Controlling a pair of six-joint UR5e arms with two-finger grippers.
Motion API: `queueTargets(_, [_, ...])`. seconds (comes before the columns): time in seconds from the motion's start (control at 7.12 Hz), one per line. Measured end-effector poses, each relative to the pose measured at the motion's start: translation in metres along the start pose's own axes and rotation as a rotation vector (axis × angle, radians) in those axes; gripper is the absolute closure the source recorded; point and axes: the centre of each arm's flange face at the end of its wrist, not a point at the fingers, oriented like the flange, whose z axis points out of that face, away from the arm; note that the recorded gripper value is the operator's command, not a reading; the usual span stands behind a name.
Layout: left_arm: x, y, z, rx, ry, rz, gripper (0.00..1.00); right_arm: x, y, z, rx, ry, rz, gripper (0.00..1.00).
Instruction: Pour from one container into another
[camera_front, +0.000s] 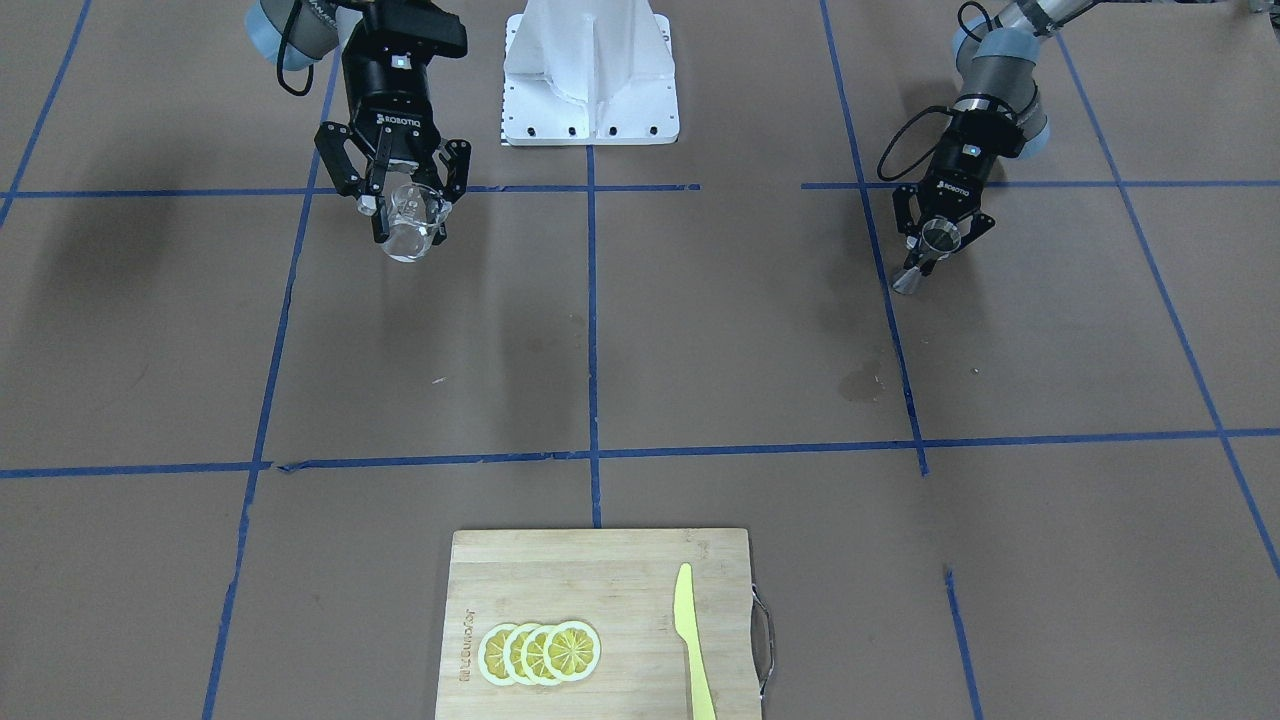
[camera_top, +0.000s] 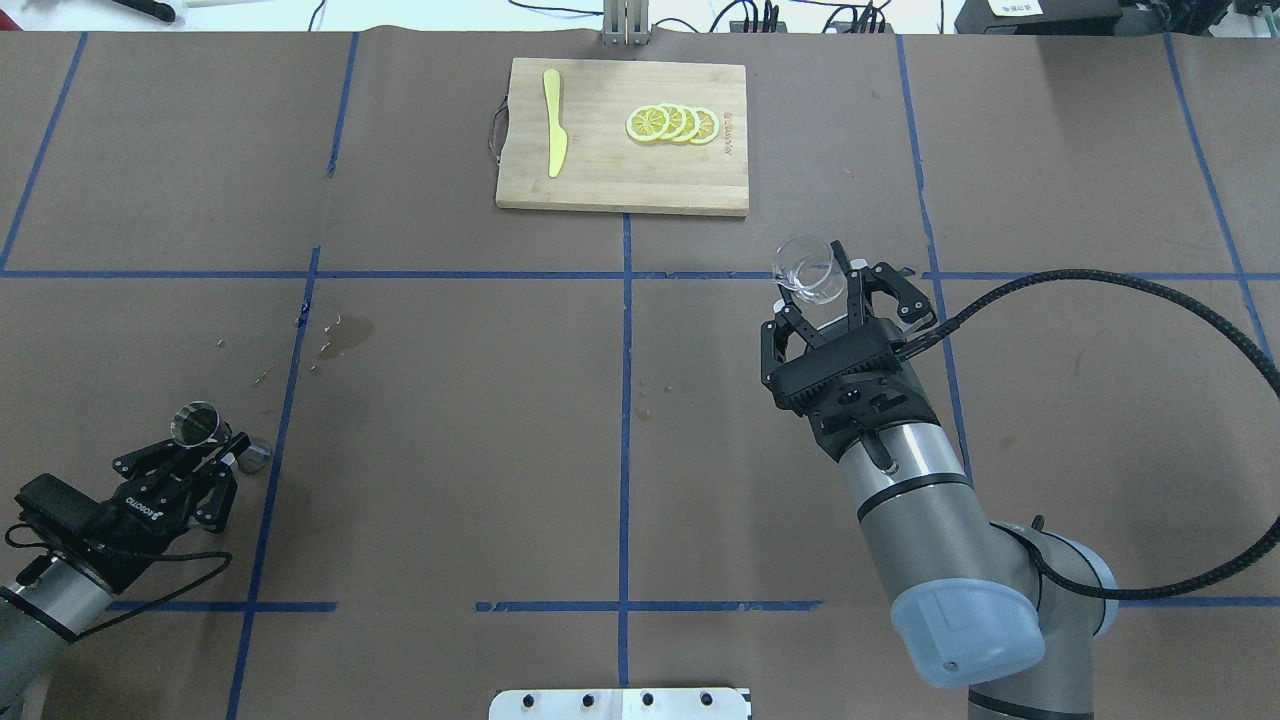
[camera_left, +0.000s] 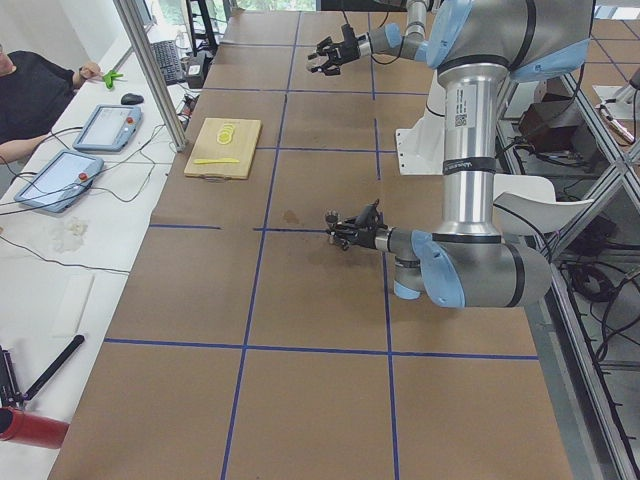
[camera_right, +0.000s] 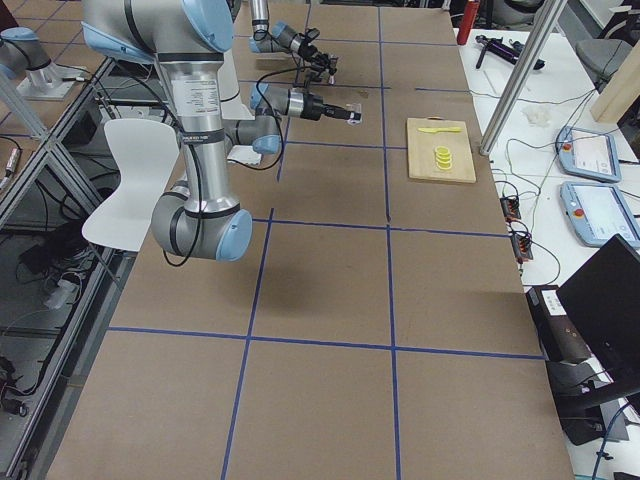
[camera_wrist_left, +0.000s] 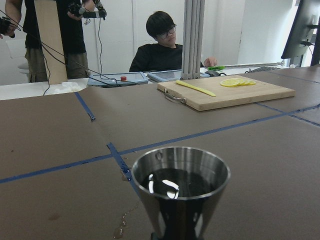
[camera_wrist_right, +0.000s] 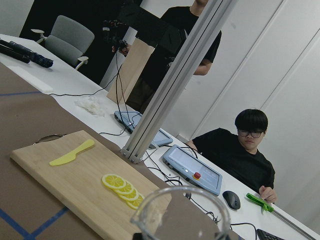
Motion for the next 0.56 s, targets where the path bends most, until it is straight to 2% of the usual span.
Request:
queueTargets(0.14, [-0.0001,0.0002,0.0001,0.000,0.000,0.001,0.48,0.0000,0.0001,0.0000,0.000,0.000,0.000,1.00])
queueTargets(0.28, [-0.0002,0.0004,0.0001,0.000,0.000,0.001,0.32,-0.0001,0.0001,0.0001,0.000,0.000,-0.001,1.00])
queueTargets(0.42, [-0.0002,0.0004,0.0001,0.000,0.000,0.000,0.00,0.0000,0.0000,0.0000,0.000,0.000,-0.001,1.00])
queueTargets(0.56, [0.0000,-0.0002,0.0001,0.001,0.000,-0.002,0.00,0.0001,-0.0003,-0.0001,0.000,0.000,0.000,1.00])
